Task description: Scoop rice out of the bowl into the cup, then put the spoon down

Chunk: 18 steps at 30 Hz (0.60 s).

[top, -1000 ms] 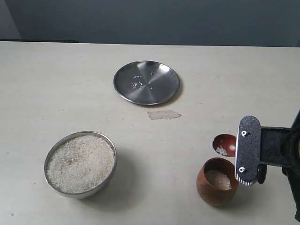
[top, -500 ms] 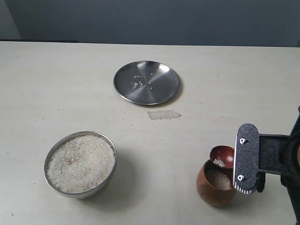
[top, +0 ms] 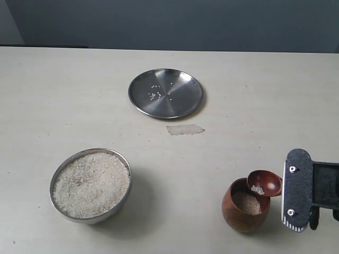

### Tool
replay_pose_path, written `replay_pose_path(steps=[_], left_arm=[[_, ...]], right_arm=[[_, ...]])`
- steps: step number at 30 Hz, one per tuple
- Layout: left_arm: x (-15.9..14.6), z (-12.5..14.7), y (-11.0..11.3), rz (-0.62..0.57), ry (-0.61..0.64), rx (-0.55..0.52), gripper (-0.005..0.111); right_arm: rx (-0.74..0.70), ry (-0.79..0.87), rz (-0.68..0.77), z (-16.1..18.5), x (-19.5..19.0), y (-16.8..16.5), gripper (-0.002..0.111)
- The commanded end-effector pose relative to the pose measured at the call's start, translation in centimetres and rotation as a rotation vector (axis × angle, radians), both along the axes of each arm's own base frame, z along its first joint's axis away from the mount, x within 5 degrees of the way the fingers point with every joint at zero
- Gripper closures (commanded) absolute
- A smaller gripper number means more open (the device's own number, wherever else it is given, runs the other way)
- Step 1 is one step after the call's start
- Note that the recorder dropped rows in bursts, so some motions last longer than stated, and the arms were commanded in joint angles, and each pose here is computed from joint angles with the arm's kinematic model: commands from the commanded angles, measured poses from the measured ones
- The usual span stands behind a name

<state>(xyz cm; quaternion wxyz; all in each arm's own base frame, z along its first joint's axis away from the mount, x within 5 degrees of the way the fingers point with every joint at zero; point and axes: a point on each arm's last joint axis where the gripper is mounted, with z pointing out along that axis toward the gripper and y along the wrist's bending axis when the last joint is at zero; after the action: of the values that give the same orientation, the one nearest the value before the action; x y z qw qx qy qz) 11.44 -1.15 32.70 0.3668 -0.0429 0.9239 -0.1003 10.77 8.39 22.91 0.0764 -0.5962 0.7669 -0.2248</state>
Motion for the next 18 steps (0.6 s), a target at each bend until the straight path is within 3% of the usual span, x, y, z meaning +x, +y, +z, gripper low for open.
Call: replay_pose_path(steps=[1,11,18], left_arm=[[0.02,0.17,0.05,0.003,-0.008,0.004,0.106],[0.02,0.17,0.05,0.003,-0.008,0.004,0.106],[0.02,0.17,0.05,0.003,-0.008,0.004,0.106]], right_arm=[[0.024,-0.037,0.001,0.04,-0.54,-0.97,0.109],[-0.008,-0.136,0.025,0.54,0.25,-1.13,0.109],[-0.057,-0.188,0.14,0.66,0.23,-0.24,0.109]])
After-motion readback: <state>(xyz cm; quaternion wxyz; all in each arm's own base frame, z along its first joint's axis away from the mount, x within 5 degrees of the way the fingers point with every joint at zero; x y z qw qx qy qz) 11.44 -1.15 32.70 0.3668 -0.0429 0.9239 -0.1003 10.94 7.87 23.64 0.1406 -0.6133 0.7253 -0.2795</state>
